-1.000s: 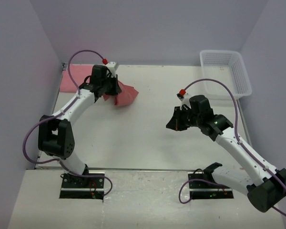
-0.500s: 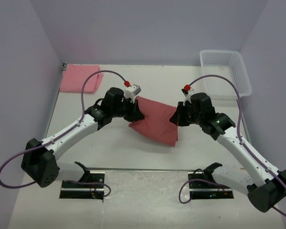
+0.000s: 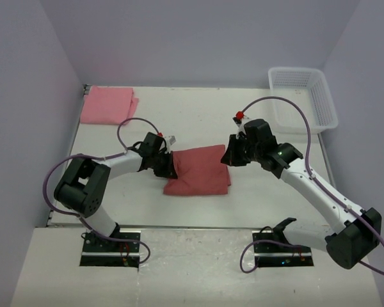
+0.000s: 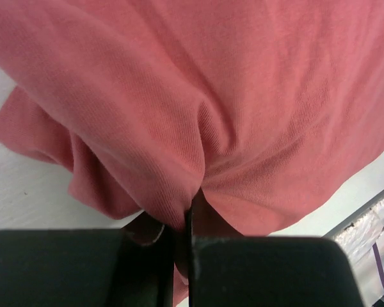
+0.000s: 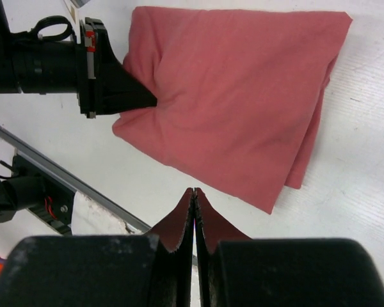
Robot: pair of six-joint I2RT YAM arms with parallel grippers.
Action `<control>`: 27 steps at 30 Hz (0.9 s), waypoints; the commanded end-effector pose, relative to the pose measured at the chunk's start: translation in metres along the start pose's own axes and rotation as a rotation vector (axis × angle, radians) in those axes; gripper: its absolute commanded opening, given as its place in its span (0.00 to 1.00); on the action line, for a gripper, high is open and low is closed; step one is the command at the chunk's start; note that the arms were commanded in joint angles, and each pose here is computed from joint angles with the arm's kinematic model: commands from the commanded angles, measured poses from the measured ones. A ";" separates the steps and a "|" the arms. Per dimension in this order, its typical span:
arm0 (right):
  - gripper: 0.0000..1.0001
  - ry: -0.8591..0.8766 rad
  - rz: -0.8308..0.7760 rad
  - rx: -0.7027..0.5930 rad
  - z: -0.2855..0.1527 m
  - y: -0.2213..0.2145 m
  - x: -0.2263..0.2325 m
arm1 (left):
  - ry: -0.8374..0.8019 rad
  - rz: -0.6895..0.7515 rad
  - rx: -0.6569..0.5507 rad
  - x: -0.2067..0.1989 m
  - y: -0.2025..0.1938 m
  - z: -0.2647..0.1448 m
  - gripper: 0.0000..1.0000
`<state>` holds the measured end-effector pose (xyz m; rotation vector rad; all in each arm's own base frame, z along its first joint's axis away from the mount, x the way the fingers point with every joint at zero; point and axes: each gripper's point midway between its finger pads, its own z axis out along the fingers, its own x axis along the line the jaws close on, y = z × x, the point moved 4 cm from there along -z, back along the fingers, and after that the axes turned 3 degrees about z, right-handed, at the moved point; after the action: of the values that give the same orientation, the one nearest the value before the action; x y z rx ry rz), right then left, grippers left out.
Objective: Fold and stack the t-shirts
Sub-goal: Put the neatly folded tshirt into the corner of the board with the left arm
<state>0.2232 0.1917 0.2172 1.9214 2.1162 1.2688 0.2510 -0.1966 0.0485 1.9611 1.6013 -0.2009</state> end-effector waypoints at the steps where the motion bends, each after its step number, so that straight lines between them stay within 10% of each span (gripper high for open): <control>1: 0.01 0.044 -0.025 -0.040 -0.003 0.015 0.014 | -0.002 -0.047 0.000 0.000 -0.009 0.004 0.00; 8: 0.01 0.052 -0.020 0.018 0.023 0.004 0.011 | 0.218 -0.033 -0.086 0.019 0.024 -0.015 0.02; 19: 0.00 0.224 -0.034 0.234 0.108 -0.005 0.027 | 0.268 0.006 -0.177 0.013 0.051 -0.039 0.79; 26: 0.00 0.358 -0.004 0.309 0.141 0.006 0.049 | 0.304 -0.017 -0.240 0.003 0.053 -0.077 0.86; 27: 0.00 0.368 0.005 0.320 0.143 0.006 0.051 | 0.300 -0.020 -0.249 0.000 0.056 -0.083 1.00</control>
<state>0.2774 0.2859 0.1167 2.0406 2.5766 1.2075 0.2759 -0.1636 0.0970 1.9256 1.7407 0.2035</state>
